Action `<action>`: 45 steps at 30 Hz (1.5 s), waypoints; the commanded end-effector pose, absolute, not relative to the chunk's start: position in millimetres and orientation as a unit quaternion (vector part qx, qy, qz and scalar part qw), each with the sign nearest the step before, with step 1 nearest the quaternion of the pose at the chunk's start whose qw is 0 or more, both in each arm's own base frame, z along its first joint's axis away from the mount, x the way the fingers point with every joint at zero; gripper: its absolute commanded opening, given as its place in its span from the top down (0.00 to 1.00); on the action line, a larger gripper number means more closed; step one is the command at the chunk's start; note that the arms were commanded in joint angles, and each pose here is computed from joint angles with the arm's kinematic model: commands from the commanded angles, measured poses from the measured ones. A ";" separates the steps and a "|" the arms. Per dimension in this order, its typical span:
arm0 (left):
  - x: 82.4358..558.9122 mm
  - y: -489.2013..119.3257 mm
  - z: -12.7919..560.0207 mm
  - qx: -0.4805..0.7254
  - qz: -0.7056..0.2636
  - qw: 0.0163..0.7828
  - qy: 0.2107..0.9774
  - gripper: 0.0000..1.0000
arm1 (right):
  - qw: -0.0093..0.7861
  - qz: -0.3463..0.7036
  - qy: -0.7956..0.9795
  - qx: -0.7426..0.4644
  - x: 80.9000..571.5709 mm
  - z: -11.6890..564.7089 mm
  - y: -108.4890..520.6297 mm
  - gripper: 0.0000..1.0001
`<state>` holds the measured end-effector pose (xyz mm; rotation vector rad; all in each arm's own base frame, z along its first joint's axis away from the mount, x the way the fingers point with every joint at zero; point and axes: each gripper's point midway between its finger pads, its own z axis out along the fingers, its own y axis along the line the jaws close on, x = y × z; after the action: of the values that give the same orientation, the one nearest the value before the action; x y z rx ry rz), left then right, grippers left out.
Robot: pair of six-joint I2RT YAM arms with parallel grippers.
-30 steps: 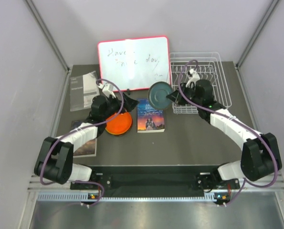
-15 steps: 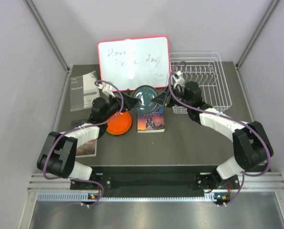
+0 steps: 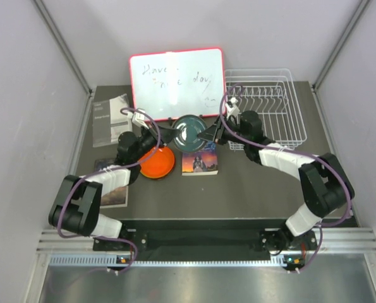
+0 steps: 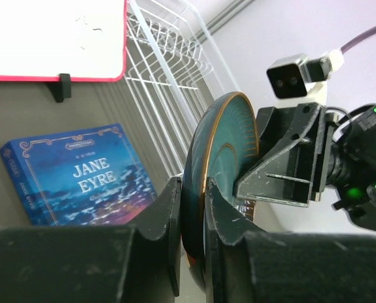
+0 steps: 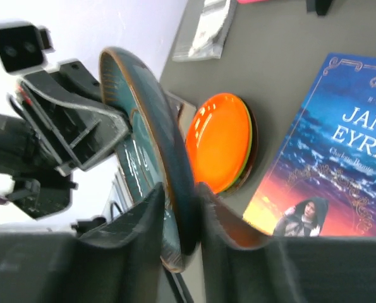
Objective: Unload the plates from the dish rack
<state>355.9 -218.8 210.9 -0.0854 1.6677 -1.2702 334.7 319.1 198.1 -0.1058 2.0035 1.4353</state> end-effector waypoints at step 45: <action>322.0 -78.2 120.1 -0.191 -0.211 0.535 0.795 1.00 | 0.449 0.409 0.791 -0.072 389.0 229.2 257.7 0.30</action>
<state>309.4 -74.8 101.3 -0.4687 1.9780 -0.4632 388.4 259.5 210.8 -0.1435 2.0201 1.0241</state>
